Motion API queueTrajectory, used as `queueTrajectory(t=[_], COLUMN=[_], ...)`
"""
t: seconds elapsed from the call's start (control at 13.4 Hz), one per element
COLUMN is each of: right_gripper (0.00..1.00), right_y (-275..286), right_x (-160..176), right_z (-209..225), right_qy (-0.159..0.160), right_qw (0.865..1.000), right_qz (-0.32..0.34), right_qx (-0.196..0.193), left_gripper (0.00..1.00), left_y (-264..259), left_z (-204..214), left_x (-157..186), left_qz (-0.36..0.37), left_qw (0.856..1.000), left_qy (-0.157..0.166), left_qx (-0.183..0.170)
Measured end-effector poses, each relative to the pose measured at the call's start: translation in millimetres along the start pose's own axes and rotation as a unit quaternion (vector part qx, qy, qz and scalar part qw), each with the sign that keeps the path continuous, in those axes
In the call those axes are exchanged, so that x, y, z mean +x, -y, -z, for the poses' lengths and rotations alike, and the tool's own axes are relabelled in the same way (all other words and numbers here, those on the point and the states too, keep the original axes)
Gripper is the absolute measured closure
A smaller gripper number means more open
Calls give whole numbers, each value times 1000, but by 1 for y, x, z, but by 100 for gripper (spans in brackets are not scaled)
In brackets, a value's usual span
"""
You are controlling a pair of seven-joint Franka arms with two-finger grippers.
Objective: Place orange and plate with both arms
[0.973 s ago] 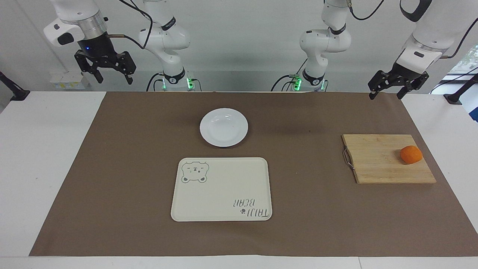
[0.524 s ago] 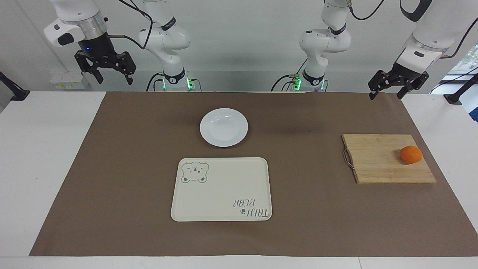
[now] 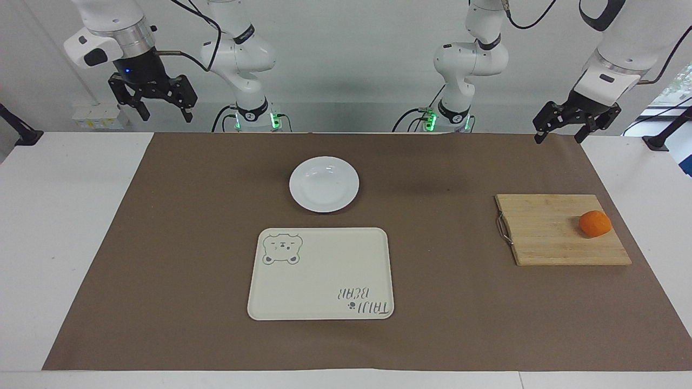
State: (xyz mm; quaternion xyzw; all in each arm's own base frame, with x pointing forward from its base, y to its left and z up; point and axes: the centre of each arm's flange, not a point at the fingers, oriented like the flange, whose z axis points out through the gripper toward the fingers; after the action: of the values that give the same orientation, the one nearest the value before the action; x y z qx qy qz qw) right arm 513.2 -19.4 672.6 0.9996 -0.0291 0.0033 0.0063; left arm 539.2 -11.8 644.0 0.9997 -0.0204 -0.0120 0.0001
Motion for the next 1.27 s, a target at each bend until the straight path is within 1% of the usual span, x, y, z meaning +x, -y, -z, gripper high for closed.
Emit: queueTrajectory(t=[0.45, 1.27], right_gripper=[0, 0], right_y=[-1, -1], right_x=[0, 0], right_z=[0, -1], right_qy=[0, 2], right_qw=[1000, 1000], right_qz=[16, 17], right_qx=[0, 0], left_gripper=[0, 0], left_y=[-6, -5], left_z=[1, 2], left_x=[-1, -1], left_qz=[-6, -4], left_qw=[1000, 1000], left_qy=[-1, -2], left_qx=[0, 0])
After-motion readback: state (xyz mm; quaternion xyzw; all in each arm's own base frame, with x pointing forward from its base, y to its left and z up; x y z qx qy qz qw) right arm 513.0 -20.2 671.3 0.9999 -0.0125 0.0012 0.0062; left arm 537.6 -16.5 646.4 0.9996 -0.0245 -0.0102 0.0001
